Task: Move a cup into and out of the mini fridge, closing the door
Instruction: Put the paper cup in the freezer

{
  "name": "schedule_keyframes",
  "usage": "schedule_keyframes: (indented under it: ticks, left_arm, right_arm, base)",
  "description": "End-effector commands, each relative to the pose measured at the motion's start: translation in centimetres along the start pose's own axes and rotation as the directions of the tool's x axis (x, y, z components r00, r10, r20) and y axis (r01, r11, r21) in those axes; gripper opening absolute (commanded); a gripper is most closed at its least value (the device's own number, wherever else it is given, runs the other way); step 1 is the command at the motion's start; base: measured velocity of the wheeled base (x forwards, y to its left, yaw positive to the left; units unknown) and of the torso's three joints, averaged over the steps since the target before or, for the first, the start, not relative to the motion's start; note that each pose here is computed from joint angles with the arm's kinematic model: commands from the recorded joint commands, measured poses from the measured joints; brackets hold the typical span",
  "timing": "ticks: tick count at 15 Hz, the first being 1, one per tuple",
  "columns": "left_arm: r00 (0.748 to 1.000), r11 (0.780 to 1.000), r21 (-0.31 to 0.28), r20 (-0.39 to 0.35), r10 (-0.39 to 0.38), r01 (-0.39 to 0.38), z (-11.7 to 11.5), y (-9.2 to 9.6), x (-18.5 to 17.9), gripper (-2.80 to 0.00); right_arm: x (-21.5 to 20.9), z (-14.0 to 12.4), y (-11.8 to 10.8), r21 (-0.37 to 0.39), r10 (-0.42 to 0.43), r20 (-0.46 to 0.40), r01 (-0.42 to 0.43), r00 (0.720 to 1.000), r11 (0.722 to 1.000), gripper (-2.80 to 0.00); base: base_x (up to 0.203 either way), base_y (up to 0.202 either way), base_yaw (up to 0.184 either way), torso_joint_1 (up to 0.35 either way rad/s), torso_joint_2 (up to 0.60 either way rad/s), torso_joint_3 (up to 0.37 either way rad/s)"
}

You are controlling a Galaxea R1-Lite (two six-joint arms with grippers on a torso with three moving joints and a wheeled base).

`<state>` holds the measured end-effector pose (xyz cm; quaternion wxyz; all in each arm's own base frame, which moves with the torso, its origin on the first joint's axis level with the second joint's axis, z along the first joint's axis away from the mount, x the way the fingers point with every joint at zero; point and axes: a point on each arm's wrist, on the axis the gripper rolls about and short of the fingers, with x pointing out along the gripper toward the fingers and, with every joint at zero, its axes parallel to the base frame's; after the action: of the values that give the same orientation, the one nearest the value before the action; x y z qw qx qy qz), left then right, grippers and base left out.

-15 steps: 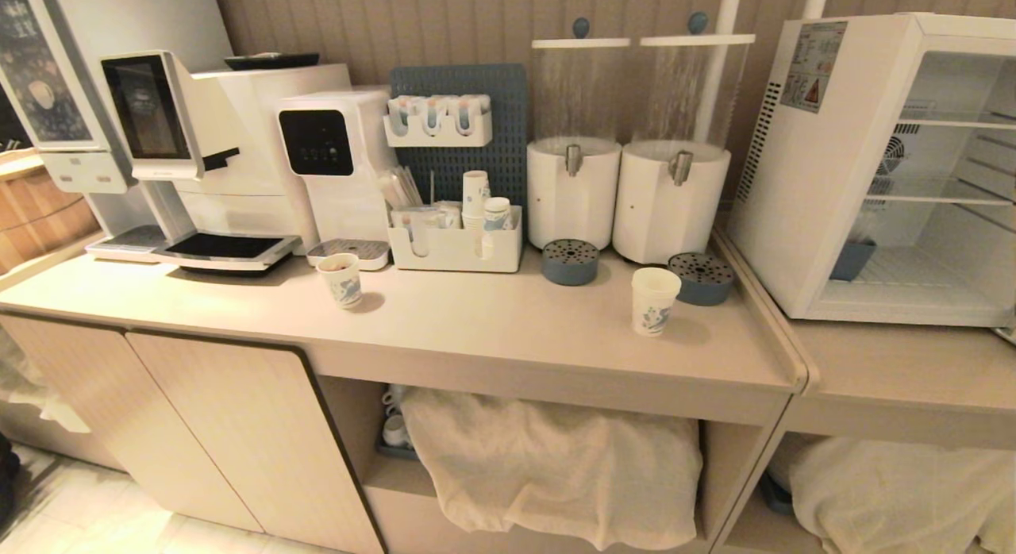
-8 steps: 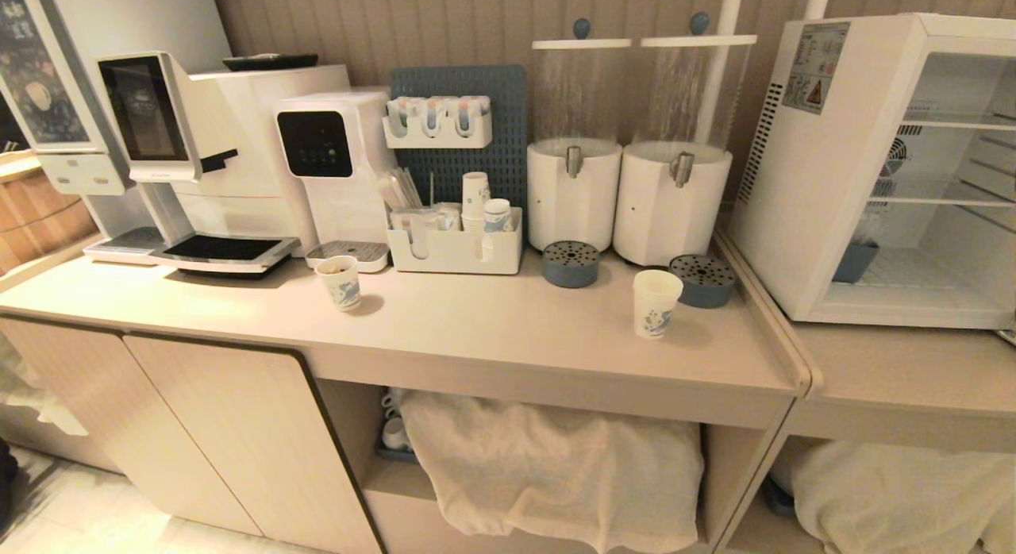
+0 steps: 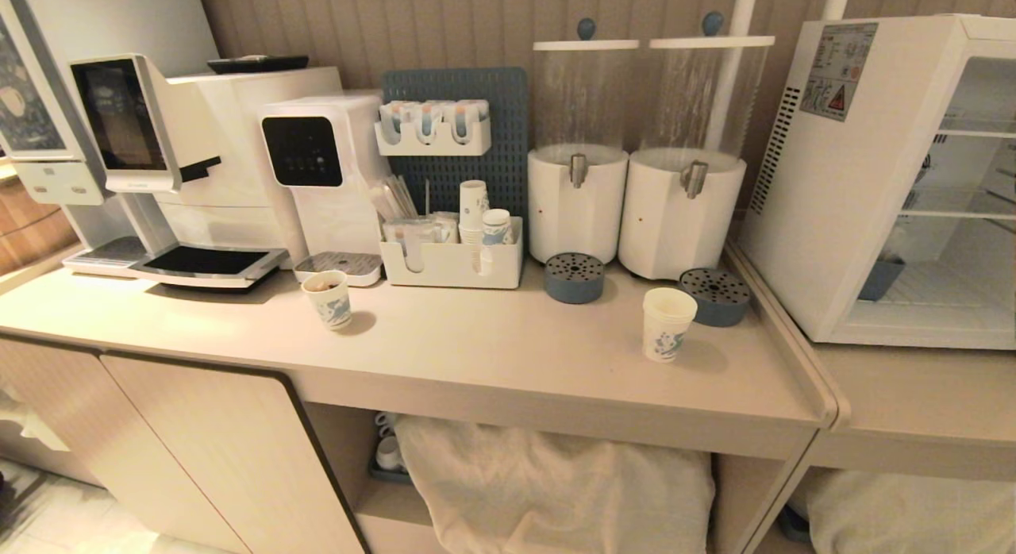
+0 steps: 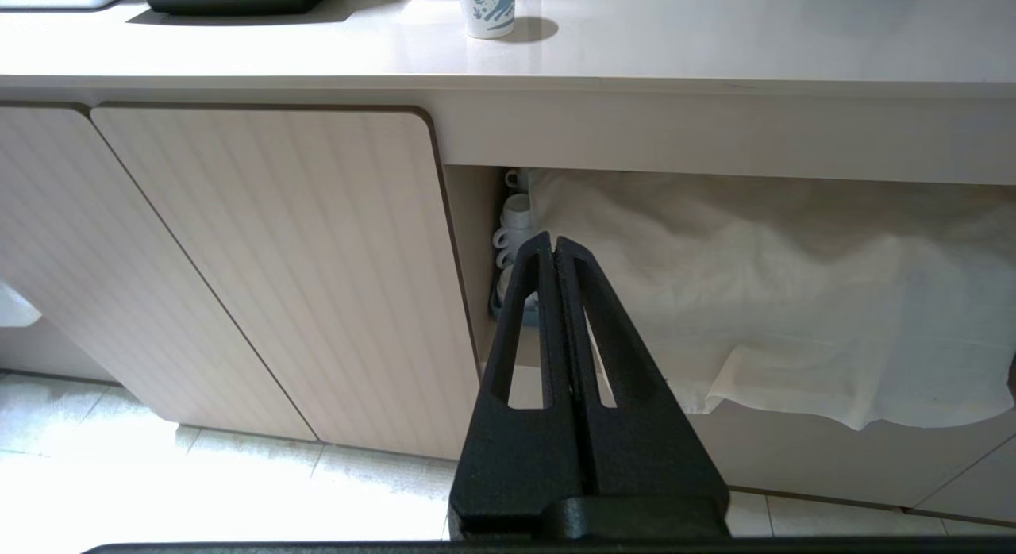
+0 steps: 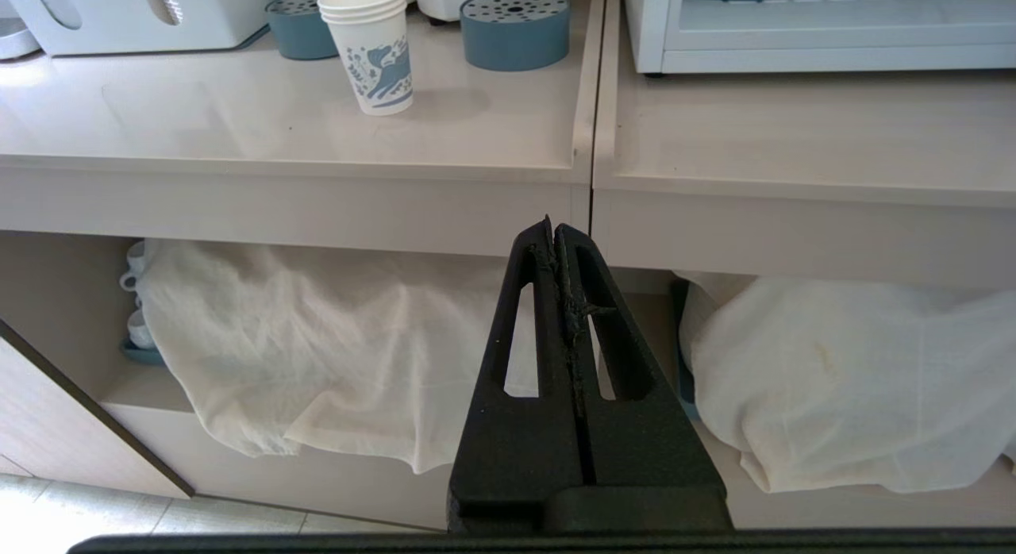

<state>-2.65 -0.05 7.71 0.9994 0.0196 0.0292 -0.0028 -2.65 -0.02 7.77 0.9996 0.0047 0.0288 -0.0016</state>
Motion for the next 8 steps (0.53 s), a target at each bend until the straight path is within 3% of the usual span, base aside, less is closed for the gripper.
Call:
schedule_keyframes:
  ticks: [1,2,4,5,7,8]
  left_arm:
    - [1.000,1.000,-0.006,-0.004,0.001,-0.001,0.0,0.0,0.0,-2.80]
    - [1.000,1.000,-0.015,-0.003,0.004,-0.004,0.0,0.0,0.0,-2.80]
    - [1.000,1.000,-0.016,-0.005,0.003,-0.004,0.0,0.0,0.0,-2.80]
    - [1.000,1.000,-0.017,-0.003,0.003,-0.003,0.0,0.0,0.0,-2.80]
    - [1.000,1.000,-0.021,-0.002,0.006,-0.006,0.0,0.0,0.0,-2.80]
    - [1.000,1.000,-0.021,-0.005,0.005,-0.005,0.0,0.0,0.0,-2.80]
  right_arm:
    - [0.0,0.1,0.0,0.001,-0.003,0.008,0.003,1.000,1.000,-2.80]
    - [-0.2,0.8,0.0,0.004,-0.010,0.039,0.010,0.999,1.000,-2.80]
    - [-2.3,5.0,0.0,0.013,-0.020,0.164,0.018,0.986,1.000,-2.80]
    - [-4.0,8.0,0.0,0.017,-0.023,0.238,0.019,0.971,1.000,-2.80]
    - [-8.5,16.2,0.0,0.048,-0.034,0.408,0.016,0.913,0.999,-2.80]
    - [-8.8,19.7,0.0,0.070,-0.047,0.417,0.020,0.908,0.997,-2.80]
  base:
    - [0.000,0.000,0.000,0.000,0.00,0.000]
    - [0.000,0.000,0.000,0.000,0.00,0.000]
    - [0.000,0.000,0.000,0.000,0.00,0.000]
    - [0.000,0.000,0.000,0.000,0.00,0.000]
    - [0.000,0.000,0.000,0.000,0.00,0.000]
    - [0.000,0.000,0.000,0.000,0.00,0.000]
